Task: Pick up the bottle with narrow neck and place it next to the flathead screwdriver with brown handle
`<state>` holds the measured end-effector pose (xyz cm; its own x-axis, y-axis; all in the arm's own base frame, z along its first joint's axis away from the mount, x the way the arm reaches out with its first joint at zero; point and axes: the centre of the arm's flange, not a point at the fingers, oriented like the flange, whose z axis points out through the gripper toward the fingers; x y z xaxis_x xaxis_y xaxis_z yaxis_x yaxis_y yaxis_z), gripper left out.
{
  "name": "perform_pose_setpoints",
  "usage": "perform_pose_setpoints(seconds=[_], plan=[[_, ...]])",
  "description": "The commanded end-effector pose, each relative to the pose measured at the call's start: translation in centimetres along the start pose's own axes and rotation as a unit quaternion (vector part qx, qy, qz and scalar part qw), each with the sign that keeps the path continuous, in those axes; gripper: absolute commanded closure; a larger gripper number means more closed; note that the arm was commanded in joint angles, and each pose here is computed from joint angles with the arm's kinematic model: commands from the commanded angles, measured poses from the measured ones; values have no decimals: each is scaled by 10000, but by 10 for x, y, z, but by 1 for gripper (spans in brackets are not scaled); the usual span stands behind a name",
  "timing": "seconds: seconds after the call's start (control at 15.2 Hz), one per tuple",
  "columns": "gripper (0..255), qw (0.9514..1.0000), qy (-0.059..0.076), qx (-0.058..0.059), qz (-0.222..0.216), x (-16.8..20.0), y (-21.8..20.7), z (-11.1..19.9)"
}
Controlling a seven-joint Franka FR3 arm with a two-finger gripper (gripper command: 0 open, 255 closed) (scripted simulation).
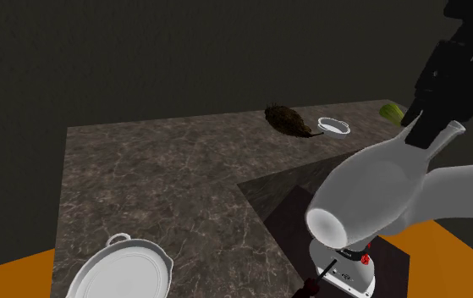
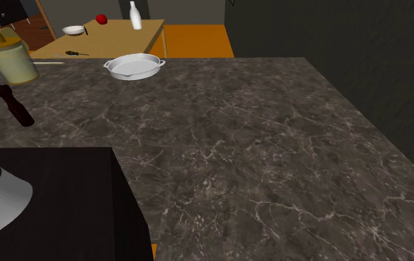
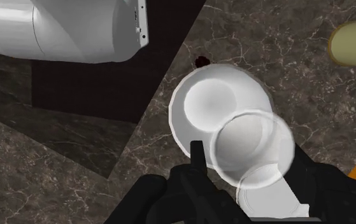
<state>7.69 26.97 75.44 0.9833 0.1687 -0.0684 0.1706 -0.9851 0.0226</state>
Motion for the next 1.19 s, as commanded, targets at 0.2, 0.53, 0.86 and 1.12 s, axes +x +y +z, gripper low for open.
perform_pose_setpoints(seconds=[0.2,0.53,0.86,1.12], plan=[[255,10000,-5,4,3,-39,-52,1],[255,10000,-5,4,3,-78,-105,2],[255,10000,-5,5,3,-117,-157,3],[255,10000,-5,4,3,-115,-157,24]])
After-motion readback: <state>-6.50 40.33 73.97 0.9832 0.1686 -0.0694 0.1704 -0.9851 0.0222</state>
